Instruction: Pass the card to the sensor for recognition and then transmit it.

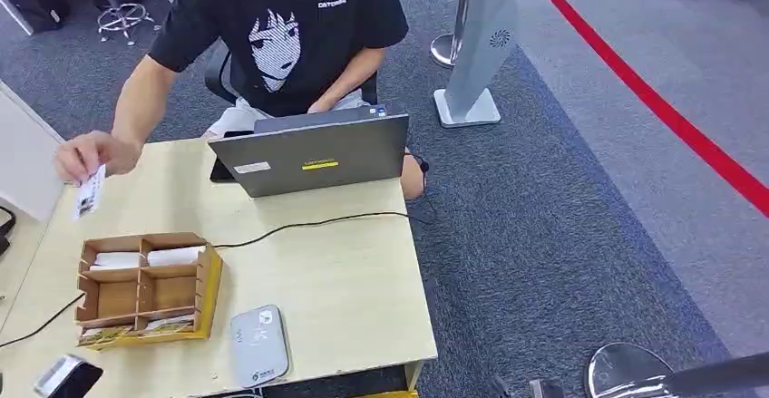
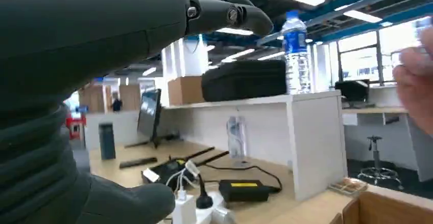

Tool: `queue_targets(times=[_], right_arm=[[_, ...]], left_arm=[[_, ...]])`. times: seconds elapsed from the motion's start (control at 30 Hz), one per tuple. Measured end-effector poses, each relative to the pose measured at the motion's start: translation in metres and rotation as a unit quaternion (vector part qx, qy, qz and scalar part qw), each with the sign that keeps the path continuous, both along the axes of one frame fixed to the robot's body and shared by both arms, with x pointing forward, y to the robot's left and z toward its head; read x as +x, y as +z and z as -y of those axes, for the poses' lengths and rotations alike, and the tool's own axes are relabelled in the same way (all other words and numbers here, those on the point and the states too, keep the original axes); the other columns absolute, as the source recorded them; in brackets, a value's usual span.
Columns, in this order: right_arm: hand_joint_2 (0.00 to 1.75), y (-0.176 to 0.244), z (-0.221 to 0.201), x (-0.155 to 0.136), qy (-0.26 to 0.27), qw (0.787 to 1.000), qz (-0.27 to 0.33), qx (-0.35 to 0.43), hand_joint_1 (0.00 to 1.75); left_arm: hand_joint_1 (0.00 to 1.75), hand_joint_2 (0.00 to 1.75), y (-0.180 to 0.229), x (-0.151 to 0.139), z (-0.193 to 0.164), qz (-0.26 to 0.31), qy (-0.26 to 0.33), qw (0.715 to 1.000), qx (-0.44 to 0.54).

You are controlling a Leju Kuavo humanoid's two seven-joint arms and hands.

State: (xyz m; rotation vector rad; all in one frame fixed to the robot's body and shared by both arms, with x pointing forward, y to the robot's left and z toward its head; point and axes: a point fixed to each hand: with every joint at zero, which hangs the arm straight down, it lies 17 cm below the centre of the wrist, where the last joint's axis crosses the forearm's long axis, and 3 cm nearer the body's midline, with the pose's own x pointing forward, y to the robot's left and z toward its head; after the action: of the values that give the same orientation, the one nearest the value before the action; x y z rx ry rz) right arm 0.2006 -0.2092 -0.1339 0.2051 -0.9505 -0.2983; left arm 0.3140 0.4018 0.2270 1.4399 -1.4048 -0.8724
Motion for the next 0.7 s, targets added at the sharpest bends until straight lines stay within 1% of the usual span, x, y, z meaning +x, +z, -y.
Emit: queue_targets(times=[0.07, 0.17, 0.23, 0.33, 0.5, 0.53, 0.57, 0.7], right_arm=[[1.75, -0.009, 0.002, -0.005, 0.005, 1.0, -0.01, -0.001, 0.0], [1.75, -0.019, 0.005, -0.014, 0.003, 1.0, -0.024, -0.001, 0.0], [1.75, -0.023, 0.007, -0.017, -0.002, 1.0, -0.03, 0.001, 0.0], [1.75, -0.027, 0.006, -0.022, 0.005, 0.999, -0.037, -0.002, 0.0], [1.75, -0.033, 0.001, -0.028, 0.025, 0.999, -0.04, -0.012, 0.0], [1.75, -0.034, 0.001, -0.029, 0.026, 0.999, -0.04, -0.013, 0.0], [1.75, -0.034, 0.0, -0.03, 0.028, 0.999, -0.041, -0.013, 0.0], [1.75, -0.036, -0.002, -0.031, 0.027, 0.999, -0.042, -0.009, 0.0]], left_arm=[[0.0, 1.75, -0.012, 0.018, 0.0, -0.025, -0.003, 0.999, 0.019], [0.0, 1.75, -0.021, 0.038, 0.005, -0.045, -0.018, 0.998, 0.041], [0.0, 1.75, -0.023, 0.046, 0.007, -0.051, -0.027, 0.997, 0.053], [0.0, 1.75, -0.028, 0.055, 0.01, -0.059, -0.035, 0.994, 0.082], [0.0, 1.75, -0.022, 0.071, 0.019, -0.049, -0.047, 0.991, 0.116], [0.49, 1.75, -0.02, 0.074, 0.022, -0.045, -0.051, 0.991, 0.119], [1.75, 1.75, -0.018, 0.077, 0.026, -0.043, -0.055, 0.99, 0.12], [1.75, 1.75, -0.014, 0.085, 0.036, -0.036, -0.066, 0.99, 0.121]])
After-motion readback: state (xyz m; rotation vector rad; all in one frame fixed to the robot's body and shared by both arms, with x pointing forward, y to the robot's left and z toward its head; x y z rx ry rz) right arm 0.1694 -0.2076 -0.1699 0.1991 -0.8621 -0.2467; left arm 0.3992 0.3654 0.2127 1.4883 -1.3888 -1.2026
